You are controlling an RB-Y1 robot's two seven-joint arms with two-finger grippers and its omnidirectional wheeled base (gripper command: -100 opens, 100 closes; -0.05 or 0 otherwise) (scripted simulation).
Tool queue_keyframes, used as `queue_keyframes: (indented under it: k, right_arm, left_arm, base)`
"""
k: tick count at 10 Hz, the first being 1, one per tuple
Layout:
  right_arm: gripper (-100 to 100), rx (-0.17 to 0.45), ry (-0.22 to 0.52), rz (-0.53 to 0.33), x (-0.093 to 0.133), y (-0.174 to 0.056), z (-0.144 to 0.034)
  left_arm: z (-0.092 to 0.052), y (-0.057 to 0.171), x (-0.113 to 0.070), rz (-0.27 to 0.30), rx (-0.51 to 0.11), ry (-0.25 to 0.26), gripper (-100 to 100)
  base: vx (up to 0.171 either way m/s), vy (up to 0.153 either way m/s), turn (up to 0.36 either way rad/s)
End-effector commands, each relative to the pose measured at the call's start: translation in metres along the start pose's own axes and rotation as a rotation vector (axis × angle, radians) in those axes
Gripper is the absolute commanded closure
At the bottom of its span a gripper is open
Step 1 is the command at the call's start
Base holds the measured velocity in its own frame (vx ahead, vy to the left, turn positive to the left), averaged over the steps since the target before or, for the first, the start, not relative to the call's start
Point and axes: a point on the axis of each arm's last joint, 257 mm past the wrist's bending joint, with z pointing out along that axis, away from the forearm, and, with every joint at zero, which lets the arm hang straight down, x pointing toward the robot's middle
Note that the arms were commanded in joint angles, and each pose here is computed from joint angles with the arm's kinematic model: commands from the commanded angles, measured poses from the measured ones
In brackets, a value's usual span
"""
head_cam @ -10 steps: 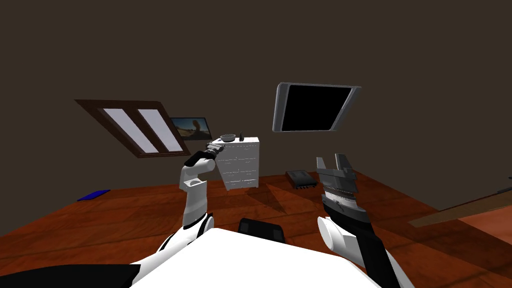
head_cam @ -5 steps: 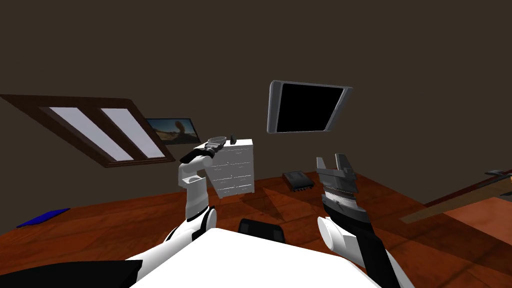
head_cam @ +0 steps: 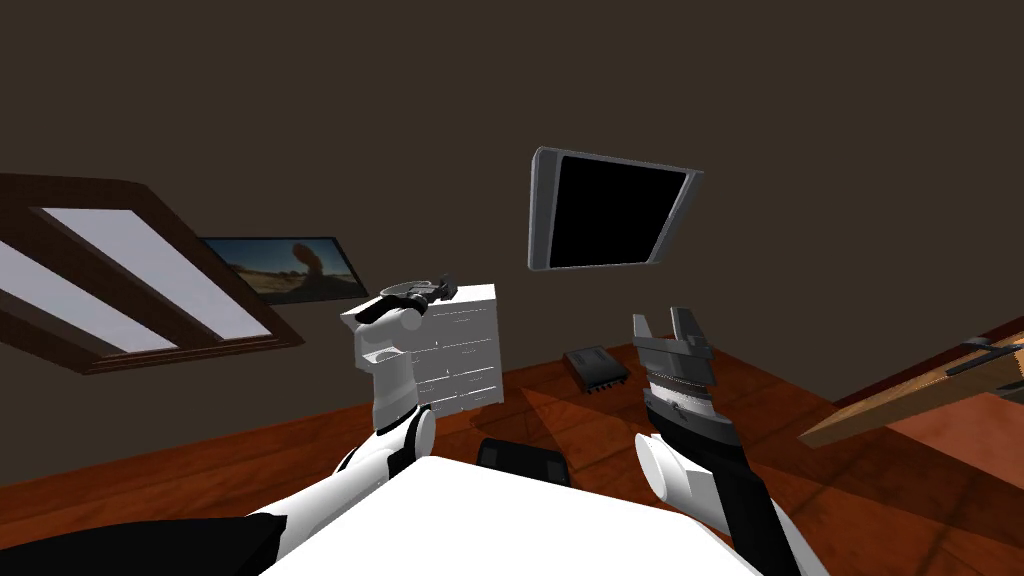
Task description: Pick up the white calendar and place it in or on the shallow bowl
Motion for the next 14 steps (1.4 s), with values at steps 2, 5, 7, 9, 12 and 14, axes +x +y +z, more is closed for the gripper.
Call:
queue_keyframes:
  k: [2,5,7,9,12,14]
  right_arm:
    - [0,0.000,0.000,0.000,0.000,0.000,0.000]
    - [0,0.000,0.000,0.000,0.000,0.000,0.000]
    - [0,0.000,0.000,0.001,0.000,0.000,0.000]
    - [0,0.000,0.000,0.000,0.000,0.000,0.000]
    - [0,0.000,0.000,0.000,0.000,0.000,0.000]
    - [0,0.000,0.000,0.000,0.000,0.000,0.000]
  left_arm:
    - [0.001,0.000,-0.001,-0.009,-0.002,-0.003,-100]
    - [0.008,-0.026,0.001,-0.008,0.053,-0.006,-100]
    - [0.014,-0.053,0.004,-0.009,0.107,-0.008,-100]
    - [0.011,-0.045,0.002,-0.008,0.094,-0.007,100]
    - [0.011,-0.045,0.002,-0.009,0.094,-0.007,100]
    - [0.011,-0.045,0.002,-0.009,0.094,-0.006,0]
  base:
    - [0.175,0.104,-0.044]
    - [-0.028,0.022,-0.169]
    - [-0.089,0.048,-0.296]
    - [-0.019,0.010,-0.014]
    - [0.000,0.000,0.000]
    - [0.000,0.000,0.000]
